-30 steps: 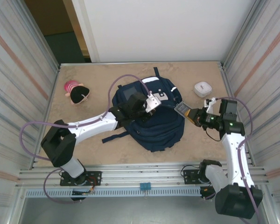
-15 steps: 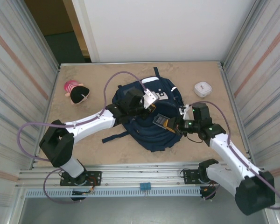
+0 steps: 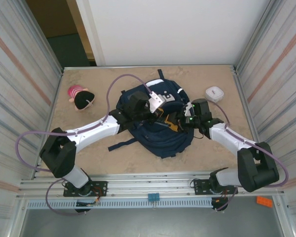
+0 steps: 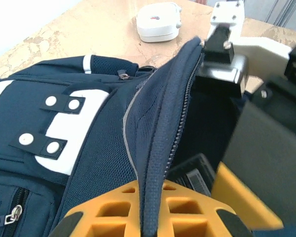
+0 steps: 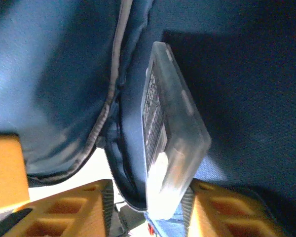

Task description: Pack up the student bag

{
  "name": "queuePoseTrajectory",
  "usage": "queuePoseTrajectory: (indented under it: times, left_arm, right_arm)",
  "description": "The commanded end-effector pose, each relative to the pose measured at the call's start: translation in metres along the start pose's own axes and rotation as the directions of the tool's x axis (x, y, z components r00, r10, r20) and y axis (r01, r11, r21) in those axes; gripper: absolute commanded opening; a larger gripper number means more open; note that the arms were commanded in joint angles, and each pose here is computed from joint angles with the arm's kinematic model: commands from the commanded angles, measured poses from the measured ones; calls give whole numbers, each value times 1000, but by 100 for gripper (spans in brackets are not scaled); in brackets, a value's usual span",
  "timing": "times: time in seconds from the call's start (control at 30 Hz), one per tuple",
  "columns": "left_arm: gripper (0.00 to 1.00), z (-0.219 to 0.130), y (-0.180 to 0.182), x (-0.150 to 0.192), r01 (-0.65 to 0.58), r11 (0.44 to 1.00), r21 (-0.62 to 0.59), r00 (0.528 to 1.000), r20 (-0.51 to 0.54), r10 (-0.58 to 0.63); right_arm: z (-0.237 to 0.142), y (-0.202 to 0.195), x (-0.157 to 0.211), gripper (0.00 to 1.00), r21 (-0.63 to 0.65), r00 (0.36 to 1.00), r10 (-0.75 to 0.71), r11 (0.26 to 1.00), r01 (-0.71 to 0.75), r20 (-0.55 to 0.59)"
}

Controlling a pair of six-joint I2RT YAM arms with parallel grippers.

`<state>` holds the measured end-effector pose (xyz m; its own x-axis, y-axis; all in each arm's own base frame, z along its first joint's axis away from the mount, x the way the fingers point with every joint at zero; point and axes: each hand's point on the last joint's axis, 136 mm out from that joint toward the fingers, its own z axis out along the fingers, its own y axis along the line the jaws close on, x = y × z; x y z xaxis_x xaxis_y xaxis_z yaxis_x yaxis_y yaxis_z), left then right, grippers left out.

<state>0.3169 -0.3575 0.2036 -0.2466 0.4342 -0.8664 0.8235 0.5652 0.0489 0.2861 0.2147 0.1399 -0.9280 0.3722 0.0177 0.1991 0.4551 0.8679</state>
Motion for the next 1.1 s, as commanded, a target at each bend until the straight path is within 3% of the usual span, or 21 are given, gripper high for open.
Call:
queuePoseTrajectory:
  times: [0.0,0.17,0.27,0.5,0.7,0.93,1.07]
  left_arm:
    - [9,-35,-2,-59,-15,1000,3,979,204,14]
    - [9,-34,3,-56,13,1000,-7,979,203,-11]
    - [9,-32,5,-56,17,1000,-9,979,204,-15]
    - [9,-31,3,-57,29,1000,8,977,213,-30]
    - [9,-30,-5,-57,31,998,56,973,228,-43]
    - [9,-32,-8,-60,29,997,74,970,240,-46]
    - [9,-33,-10,-59,26,996,86,970,238,-46]
  right_arm:
    - [-19,-7,-19,56,71,997,21,997,-26,72]
    - [-53,-20,-16,60,172,990,2,985,-27,143]
    - [-58,-20,0,52,186,990,-11,982,-16,142]
    - [-28,-3,23,29,101,984,-32,995,14,177]
    - [-2,15,14,22,53,979,-65,997,56,193]
    - [24,6,2,14,62,982,-12,998,0,186]
    - [27,0,-16,12,103,971,-19,995,-6,239]
